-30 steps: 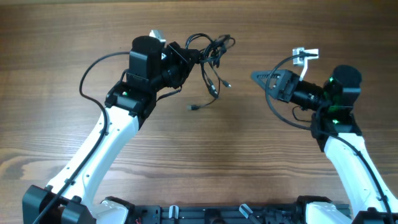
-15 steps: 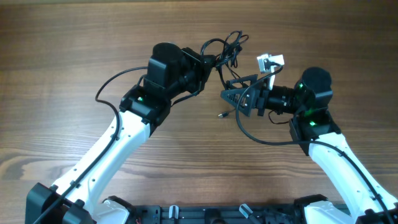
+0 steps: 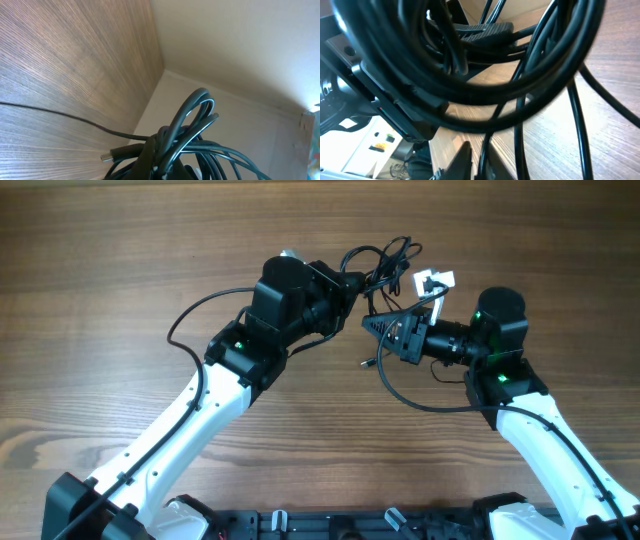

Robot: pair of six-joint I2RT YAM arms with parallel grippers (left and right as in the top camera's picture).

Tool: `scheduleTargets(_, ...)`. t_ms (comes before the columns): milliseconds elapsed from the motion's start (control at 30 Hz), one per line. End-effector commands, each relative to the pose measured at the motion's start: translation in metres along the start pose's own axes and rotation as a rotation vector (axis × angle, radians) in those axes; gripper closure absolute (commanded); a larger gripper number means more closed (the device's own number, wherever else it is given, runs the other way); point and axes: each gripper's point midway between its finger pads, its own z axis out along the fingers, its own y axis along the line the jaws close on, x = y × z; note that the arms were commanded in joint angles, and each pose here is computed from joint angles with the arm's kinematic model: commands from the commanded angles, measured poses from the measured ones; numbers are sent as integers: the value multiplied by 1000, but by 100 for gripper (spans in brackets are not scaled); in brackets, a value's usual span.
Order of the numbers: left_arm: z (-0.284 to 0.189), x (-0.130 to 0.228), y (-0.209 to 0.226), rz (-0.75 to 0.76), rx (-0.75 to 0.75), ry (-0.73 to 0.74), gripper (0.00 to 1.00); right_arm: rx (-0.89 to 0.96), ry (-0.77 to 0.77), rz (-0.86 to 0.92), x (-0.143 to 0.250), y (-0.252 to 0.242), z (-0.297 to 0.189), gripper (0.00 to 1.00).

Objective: Untangle cables
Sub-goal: 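Move the right gripper toward the lifted cables beside the left gripper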

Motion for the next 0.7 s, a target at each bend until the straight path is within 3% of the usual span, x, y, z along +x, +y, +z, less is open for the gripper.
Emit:
scheduleTargets(0,-7,9,-15,7,38,35,96,3,-3,-17,-3,0,2,96)
scheduleTargets(200,-9,-9,-17,-3,46,-27,96,-18,14,-12,0,3,2,96)
scheduleTargets(667,-49,-139,-25,-89,97,-405,96,-81,100,27,19,11,0,96)
